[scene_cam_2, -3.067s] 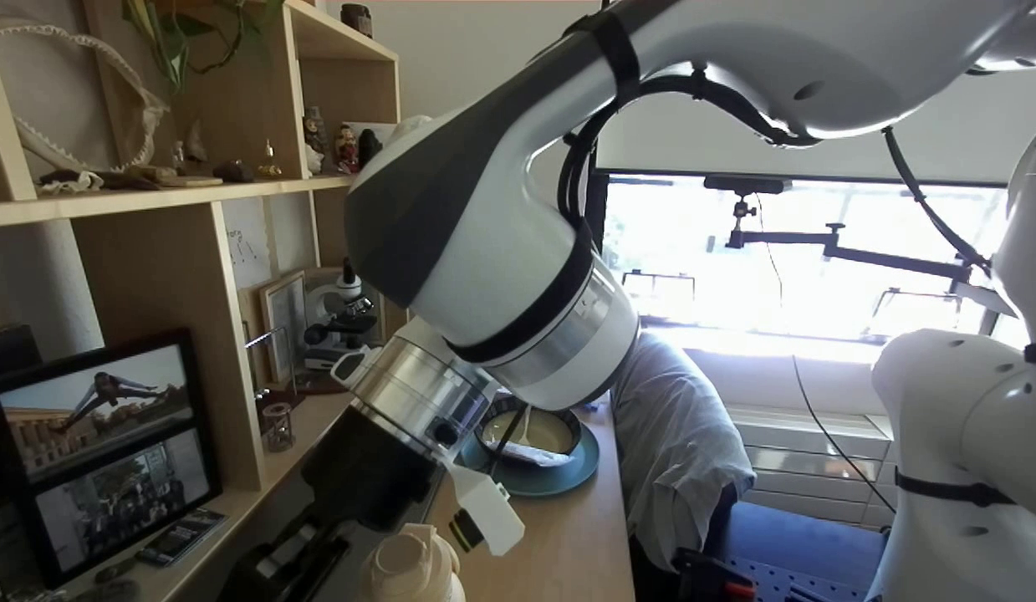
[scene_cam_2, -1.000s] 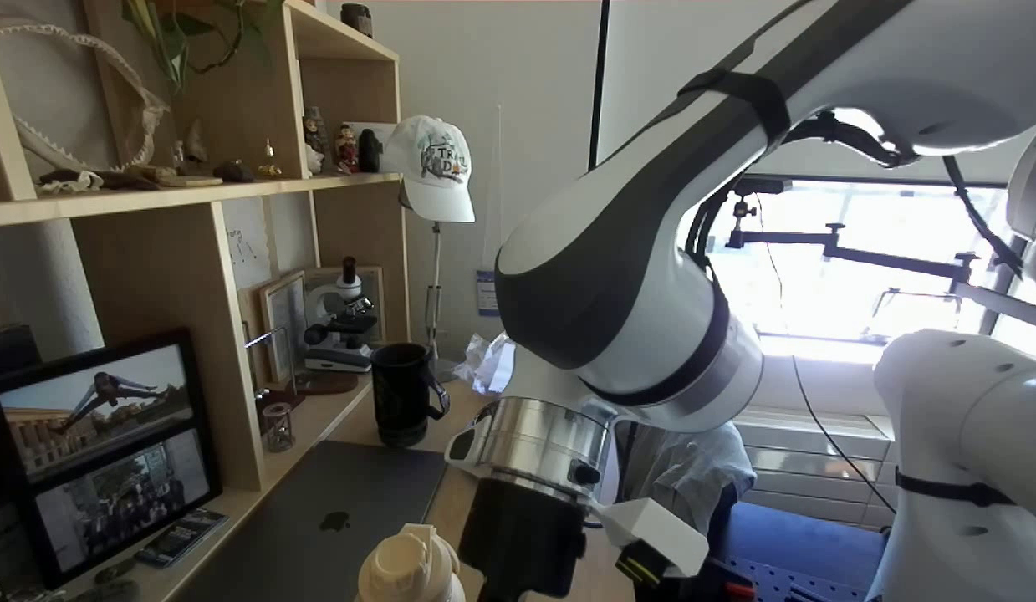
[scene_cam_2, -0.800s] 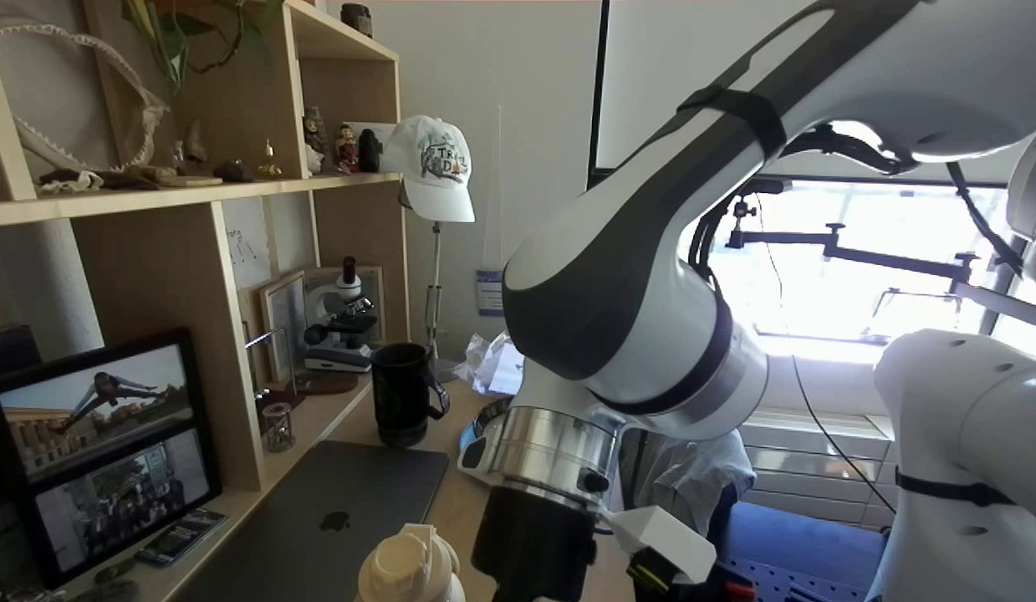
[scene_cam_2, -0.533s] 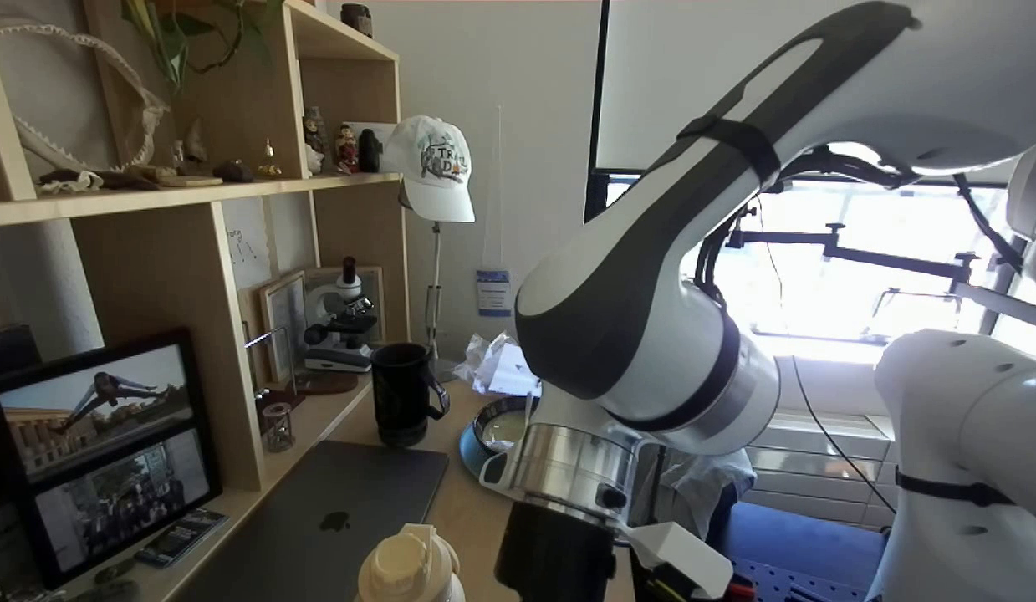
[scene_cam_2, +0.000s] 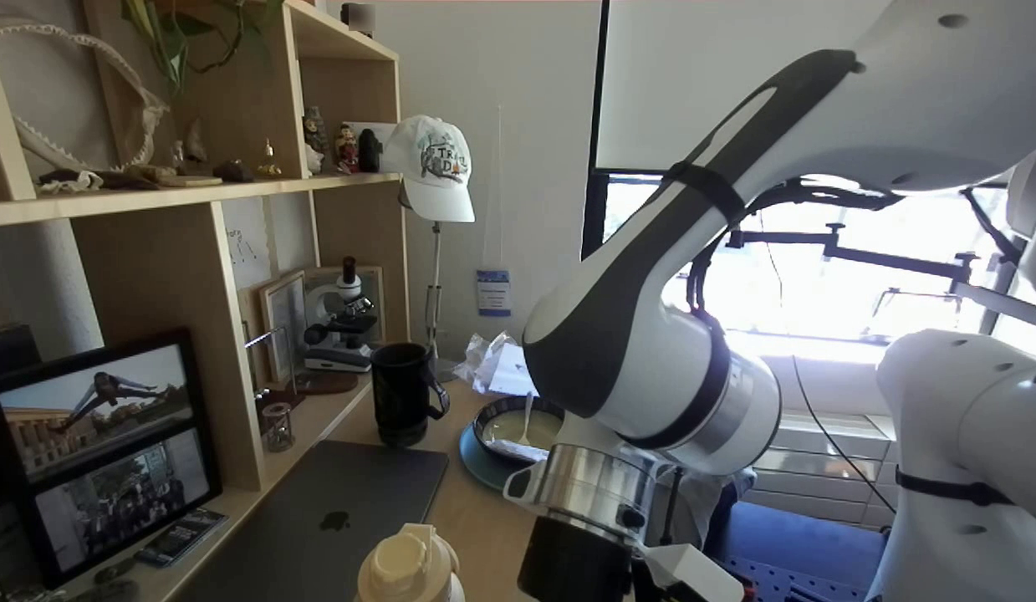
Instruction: Move the lunch box towards the left edge of the table
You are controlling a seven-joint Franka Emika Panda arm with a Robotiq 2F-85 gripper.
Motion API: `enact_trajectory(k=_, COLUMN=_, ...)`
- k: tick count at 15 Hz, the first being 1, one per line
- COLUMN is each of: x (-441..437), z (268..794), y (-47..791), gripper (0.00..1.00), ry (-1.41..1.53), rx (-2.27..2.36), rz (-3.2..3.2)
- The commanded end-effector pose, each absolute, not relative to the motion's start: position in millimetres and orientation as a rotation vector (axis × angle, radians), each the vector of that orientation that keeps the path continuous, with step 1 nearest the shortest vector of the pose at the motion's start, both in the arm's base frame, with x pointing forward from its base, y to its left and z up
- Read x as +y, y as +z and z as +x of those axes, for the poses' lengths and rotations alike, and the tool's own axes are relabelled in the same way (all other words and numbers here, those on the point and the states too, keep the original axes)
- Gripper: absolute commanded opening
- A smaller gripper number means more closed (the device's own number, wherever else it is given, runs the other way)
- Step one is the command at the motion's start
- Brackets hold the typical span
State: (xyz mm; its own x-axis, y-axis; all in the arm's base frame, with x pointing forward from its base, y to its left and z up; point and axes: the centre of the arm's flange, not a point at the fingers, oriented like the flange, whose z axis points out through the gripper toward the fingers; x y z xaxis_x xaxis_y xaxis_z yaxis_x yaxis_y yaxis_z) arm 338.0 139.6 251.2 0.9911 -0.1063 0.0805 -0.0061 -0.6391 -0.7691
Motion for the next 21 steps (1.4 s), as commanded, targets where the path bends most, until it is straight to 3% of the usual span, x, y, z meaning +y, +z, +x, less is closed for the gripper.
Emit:
enact_trajectory(k=1, x=133, z=335, y=235, gripper=0.09, ry=-0.205, rx=0.098, rz=-2.221)
enact_trajectory(k=10, x=120, z=343, y=231, gripper=0.10, ry=-0.234, rx=0.140, rz=-2.237)
enact_trajectory(k=11, x=119, z=344, y=235, gripper=0.34, ry=-0.236, rx=0.137, rz=-2.240)
enact_trajectory(k=13, x=118, z=346, y=240, gripper=0.37, ry=-0.241, rx=0.132, rz=-2.251)
enact_trajectory(k=21, x=101, z=349, y=271, gripper=0.97, ry=-0.139, rx=0.087, rz=-2.365)
